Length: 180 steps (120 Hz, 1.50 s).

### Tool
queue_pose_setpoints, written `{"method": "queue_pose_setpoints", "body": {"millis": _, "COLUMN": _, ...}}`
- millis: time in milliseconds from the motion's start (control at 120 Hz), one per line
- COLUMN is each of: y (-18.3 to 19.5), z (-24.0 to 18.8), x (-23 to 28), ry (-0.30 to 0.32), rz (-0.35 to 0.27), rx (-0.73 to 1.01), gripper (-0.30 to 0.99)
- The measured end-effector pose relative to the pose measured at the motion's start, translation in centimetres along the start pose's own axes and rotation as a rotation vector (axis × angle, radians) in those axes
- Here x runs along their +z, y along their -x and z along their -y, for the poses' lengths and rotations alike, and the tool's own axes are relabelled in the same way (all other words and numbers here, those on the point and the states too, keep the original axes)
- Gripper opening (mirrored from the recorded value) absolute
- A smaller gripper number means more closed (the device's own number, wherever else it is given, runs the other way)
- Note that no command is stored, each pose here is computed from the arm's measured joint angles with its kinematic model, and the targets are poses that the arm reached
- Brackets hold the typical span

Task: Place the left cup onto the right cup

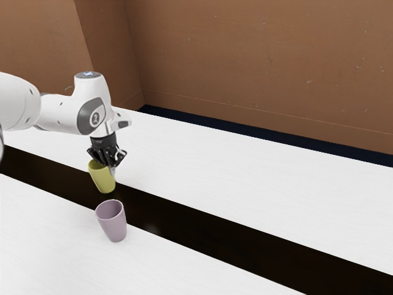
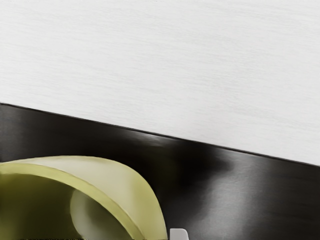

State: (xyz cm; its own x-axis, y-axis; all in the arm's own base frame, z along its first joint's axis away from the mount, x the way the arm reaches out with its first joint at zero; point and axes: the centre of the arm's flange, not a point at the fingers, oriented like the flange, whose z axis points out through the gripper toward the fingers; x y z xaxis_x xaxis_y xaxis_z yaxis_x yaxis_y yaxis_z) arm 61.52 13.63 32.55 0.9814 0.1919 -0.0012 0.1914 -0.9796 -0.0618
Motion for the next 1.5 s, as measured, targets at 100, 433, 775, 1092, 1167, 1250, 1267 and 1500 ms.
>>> {"method": "queue_pose_setpoints", "body": {"millis": 100, "y": 0.1, "z": -0.1, "x": -1.4, "ry": 0.001, "rz": -0.017, "rx": 0.000, "gripper": -0.09}}
{"method": "queue_pose_setpoints", "body": {"millis": 433, "y": 1.9, "z": -1.3, "x": -8.2, "ry": 0.024, "rz": -0.035, "rx": -0.022, "gripper": -0.09}}
{"method": "queue_pose_setpoints", "body": {"millis": 775, "y": 6.2, "z": -5.5, "x": -12.3, "ry": 0.048, "rz": 0.047, "rx": -0.066, "gripper": -0.09}}
{"method": "queue_pose_setpoints", "body": {"millis": 1092, "y": 10.8, "z": -11.0, "x": -13.3, "ry": 0.046, "rz": 0.090, "rx": -0.105, "gripper": -0.09}}
{"method": "queue_pose_setpoints", "body": {"millis": 1167, "y": 11.6, "z": -11.2, "x": -13.6, "ry": 0.045, "rz": 0.092, "rx": -0.130, "gripper": -0.09}}
{"method": "queue_pose_setpoints", "body": {"millis": 1250, "y": 12.0, "z": -10.0, "x": -13.7, "ry": 0.046, "rz": 0.094, "rx": -0.185, "gripper": -0.09}}
{"method": "queue_pose_setpoints", "body": {"millis": 1267, "y": 12.1, "z": -9.7, "x": -13.7, "ry": 0.046, "rz": 0.095, "rx": -0.196, "gripper": -0.09}}
{"method": "queue_pose_setpoints", "body": {"millis": 1500, "y": 13.6, "z": -9.8, "x": -13.5, "ry": 0.039, "rz": 0.108, "rx": -0.272, "gripper": -0.09}}
